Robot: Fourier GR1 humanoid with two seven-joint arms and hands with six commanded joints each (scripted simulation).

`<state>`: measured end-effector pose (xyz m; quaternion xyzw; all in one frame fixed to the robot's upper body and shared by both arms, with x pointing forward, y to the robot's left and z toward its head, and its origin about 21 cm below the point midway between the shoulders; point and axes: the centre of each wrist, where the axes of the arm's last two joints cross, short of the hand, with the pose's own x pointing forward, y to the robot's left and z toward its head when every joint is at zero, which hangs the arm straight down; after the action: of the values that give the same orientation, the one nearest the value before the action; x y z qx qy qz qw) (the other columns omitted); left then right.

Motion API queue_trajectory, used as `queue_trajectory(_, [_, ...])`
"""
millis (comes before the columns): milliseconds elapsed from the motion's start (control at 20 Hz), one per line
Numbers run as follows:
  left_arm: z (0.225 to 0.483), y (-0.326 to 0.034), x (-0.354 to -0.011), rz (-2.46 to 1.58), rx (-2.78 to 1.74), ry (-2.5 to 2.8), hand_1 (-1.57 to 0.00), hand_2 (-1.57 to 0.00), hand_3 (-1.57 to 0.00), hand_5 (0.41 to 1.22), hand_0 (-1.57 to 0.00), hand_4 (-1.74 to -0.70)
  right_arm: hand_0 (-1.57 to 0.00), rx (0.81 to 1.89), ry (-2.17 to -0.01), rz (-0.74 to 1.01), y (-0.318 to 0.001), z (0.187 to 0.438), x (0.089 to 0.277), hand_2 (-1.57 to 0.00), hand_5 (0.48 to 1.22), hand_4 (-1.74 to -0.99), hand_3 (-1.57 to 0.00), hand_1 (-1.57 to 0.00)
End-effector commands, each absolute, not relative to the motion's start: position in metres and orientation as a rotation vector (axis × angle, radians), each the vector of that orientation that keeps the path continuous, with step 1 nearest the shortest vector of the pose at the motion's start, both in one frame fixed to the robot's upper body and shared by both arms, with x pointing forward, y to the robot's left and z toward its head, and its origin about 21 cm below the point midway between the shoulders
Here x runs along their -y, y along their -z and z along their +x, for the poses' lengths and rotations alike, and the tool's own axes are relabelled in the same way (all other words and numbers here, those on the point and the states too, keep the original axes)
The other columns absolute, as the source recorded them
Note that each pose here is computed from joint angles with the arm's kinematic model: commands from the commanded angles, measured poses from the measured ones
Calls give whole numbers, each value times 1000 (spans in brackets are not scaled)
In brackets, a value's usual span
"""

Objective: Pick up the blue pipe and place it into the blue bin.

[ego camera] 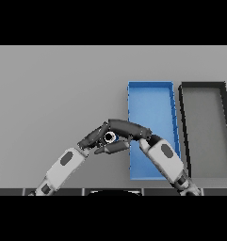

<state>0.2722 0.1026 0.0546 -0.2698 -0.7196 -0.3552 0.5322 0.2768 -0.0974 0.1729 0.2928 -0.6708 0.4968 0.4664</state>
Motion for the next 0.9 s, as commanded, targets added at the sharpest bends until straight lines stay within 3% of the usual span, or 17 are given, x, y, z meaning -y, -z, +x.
queue_trajectory(0, [272, -54, -102, -645, 1708, 877, -1220, -1350, -531, 1219, -1426, -1637, -1533, 1636, -1214, 733, -173, 277, 98, -1533, 1166, -1474, -1520, -1533])
queue_trajectory(50, [276, -56, -103, -636, 1706, 903, -1190, -1242, -518, 1219, -1407, -1544, -1540, 1645, -1209, 742, -172, 276, 97, -1541, 1177, -1477, -1530, -1541])
queue_trajectory(150, [272, -54, -107, -649, 1684, 932, -802, -819, -332, 1220, -979, -1343, -1551, 1656, -1222, 735, -174, 274, 97, -1552, 1193, -1480, -1545, -1552])
queue_trajectory(250, [273, -56, -107, -667, 1671, 976, -513, -524, -212, 1213, -626, -1179, -1558, 1647, -1218, 724, -178, 272, 96, -1559, 1203, -1481, -1554, -1559])
queue_trajectory(350, [272, -53, -109, -651, 1651, 998, -328, -335, -136, 1118, -401, -1051, -1563, 1635, -1210, 727, -176, 273, 98, -1563, 1209, -1483, -1560, -1563])
queue_trajectory(600, [276, -52, -112, -550, 1650, 1015, -107, -109, -44, 794, -131, -854, -1568, 1672, -1175, 759, -176, 271, 98, -1568, 1217, -1484, -1567, -1568])
queue_trajectory(850, [280, -48, -113, -537, 1630, 970, -34, -35, -14, 636, -42, -842, -1570, 1695, -1172, 738, -176, 272, 97, -1570, 1220, -1487, -1570, -1570])
